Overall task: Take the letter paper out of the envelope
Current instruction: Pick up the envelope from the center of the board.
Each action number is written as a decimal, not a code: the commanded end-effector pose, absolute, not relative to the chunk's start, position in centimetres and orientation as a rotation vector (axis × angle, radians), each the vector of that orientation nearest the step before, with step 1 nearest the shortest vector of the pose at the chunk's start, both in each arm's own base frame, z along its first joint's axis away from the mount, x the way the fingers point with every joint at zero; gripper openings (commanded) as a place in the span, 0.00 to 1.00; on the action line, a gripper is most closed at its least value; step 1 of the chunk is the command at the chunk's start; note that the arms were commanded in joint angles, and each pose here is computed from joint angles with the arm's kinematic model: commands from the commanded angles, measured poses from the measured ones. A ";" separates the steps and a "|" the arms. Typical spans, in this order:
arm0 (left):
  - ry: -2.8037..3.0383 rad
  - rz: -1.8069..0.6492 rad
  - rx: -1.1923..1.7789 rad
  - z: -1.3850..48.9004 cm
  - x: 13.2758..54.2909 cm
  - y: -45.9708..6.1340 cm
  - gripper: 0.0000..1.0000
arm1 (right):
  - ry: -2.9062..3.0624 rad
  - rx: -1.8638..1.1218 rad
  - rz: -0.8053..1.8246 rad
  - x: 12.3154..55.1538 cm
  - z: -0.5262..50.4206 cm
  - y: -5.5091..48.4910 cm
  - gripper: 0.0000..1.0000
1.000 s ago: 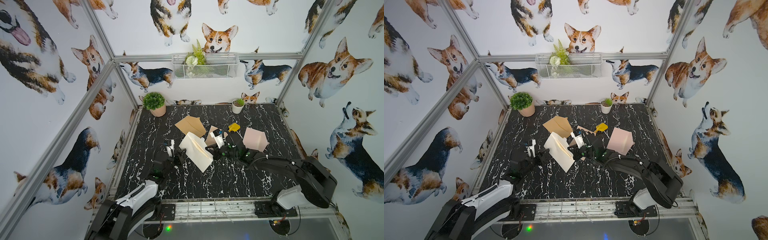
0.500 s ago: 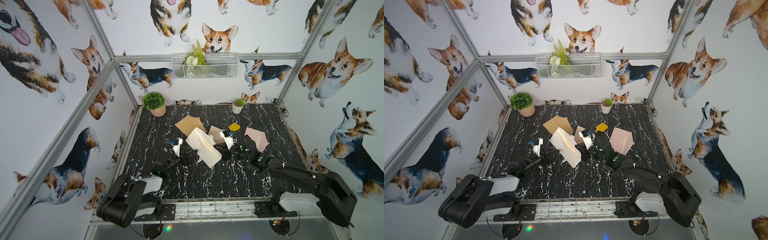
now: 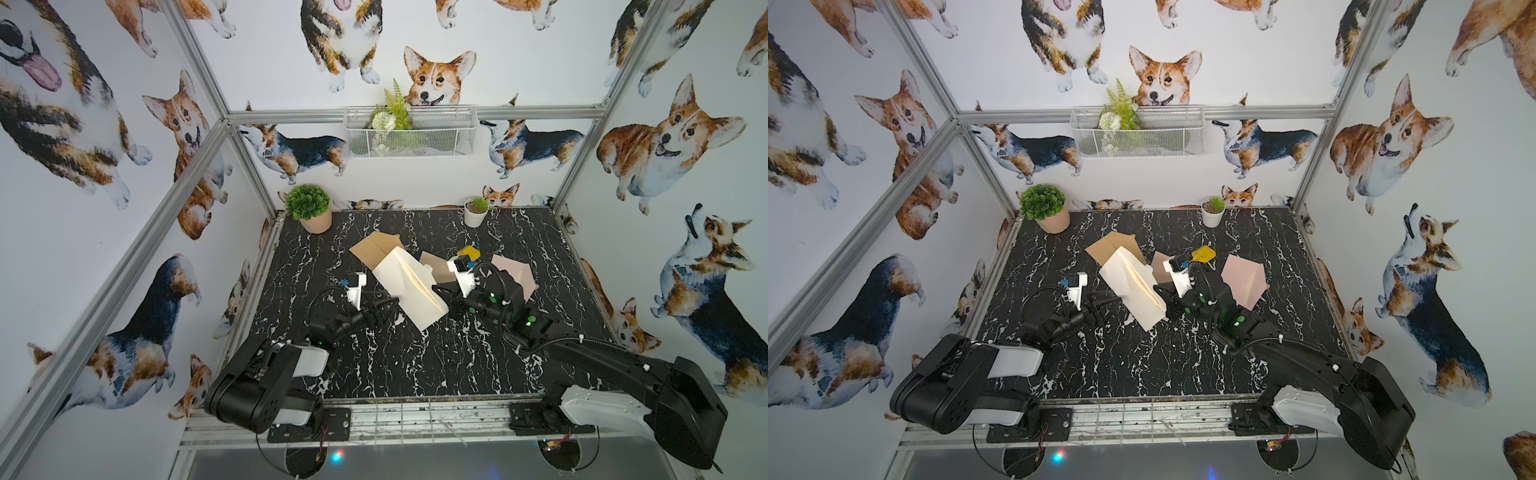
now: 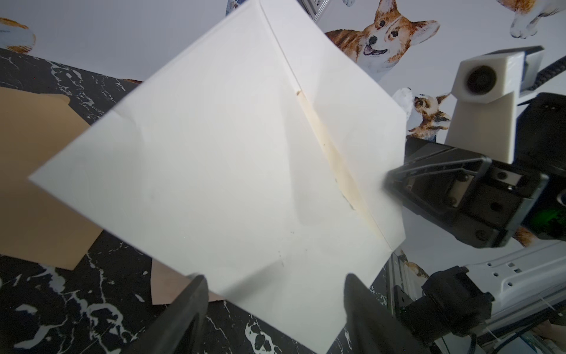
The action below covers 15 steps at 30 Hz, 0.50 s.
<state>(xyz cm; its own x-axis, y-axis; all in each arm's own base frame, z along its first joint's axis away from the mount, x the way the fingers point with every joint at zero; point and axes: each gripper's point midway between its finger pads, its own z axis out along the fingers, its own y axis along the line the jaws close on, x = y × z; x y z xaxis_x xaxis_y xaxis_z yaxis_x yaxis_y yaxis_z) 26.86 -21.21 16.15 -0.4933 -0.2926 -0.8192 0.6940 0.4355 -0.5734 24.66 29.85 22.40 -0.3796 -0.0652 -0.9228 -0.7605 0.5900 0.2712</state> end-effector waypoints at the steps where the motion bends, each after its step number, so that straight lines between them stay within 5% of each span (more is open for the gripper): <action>1: 1.687 -1.175 0.381 16.7 27.0 -21.0 0.71 | 1.800 -0.675 0.893 24.6 22.8 30.1 0.00; 15: 1.750 -0.955 0.371 16.2 26.9 -19.2 0.74 | 1.742 -0.670 1.014 23.7 26.0 30.9 0.00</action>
